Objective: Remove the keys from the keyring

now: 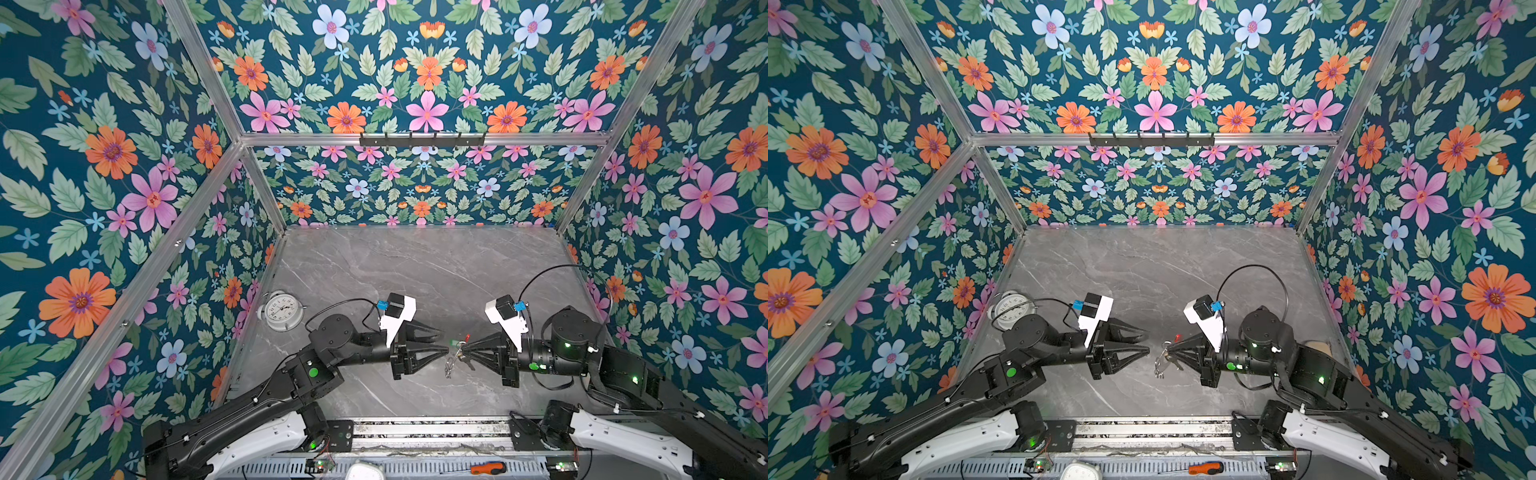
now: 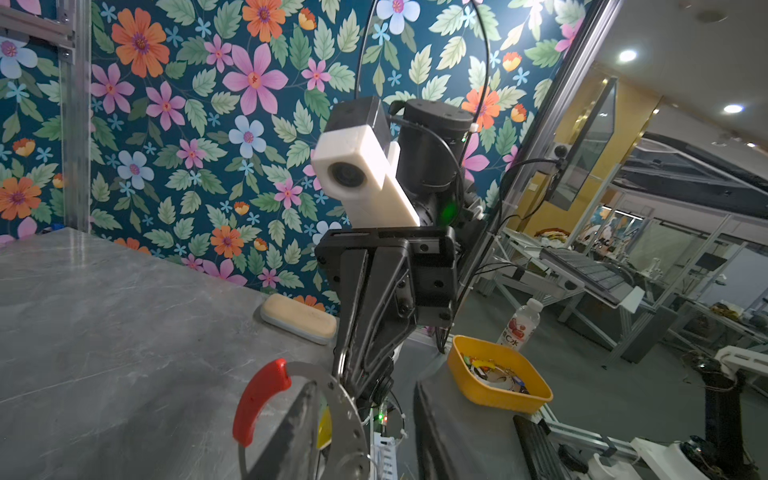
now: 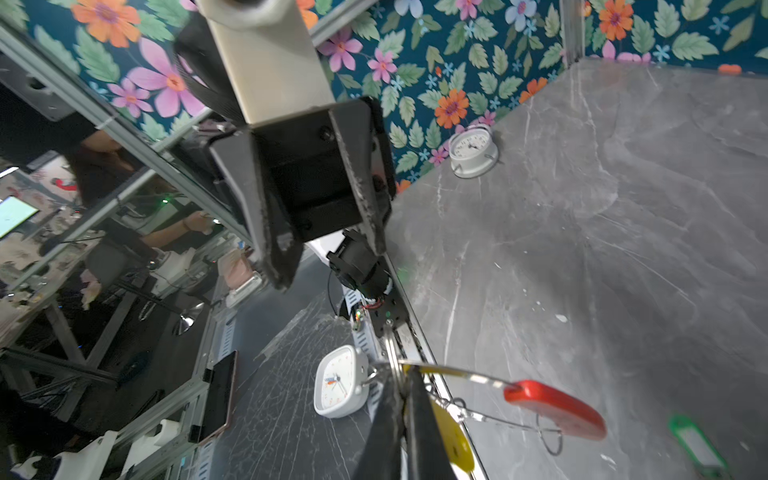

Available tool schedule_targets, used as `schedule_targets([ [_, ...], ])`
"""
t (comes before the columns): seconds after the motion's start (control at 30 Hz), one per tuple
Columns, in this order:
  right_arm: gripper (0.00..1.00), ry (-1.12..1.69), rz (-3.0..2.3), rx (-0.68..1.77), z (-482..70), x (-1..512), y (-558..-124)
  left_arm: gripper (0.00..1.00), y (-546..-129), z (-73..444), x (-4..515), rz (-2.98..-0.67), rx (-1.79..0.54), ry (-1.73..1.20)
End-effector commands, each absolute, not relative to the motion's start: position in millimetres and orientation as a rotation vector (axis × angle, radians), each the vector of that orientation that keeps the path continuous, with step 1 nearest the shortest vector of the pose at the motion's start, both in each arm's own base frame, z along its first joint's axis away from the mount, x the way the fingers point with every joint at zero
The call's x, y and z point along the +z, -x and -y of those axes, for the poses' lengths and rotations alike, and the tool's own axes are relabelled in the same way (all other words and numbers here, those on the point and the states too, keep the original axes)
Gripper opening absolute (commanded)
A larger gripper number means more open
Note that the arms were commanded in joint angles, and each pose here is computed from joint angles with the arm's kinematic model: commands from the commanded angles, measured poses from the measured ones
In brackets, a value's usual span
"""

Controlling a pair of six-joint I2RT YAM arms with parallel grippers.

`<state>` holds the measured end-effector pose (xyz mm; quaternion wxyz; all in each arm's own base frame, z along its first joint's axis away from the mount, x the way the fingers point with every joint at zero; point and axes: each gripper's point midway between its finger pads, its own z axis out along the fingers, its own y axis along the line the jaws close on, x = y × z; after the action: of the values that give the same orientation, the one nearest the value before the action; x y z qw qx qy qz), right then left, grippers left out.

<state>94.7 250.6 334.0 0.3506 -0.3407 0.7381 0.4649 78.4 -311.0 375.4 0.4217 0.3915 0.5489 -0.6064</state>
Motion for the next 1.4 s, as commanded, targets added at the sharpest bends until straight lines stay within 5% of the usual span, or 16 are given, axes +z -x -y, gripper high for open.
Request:
schedule_targets([
  [0.0, 0.0, 0.941, -2.033, 1.098, -240, 313, -92, 0.4, -81, 314, 347, -1.514, -1.432, -1.062],
  [0.67, 0.0, 1.08, -2.098, 1.078, -255, 321, -90, 0.36, -69, 333, 337, -1.534, -1.494, -1.229],
  [1.0, 0.0, 1.068, -2.091, 1.055, -258, 321, -96, 0.15, -63, 337, 338, -1.508, -1.541, -1.269],
  [1.37, 0.0, 1.067, -2.101, 1.043, -260, 316, -99, 0.16, -65, 335, 346, -1.475, -1.533, -1.237],
])
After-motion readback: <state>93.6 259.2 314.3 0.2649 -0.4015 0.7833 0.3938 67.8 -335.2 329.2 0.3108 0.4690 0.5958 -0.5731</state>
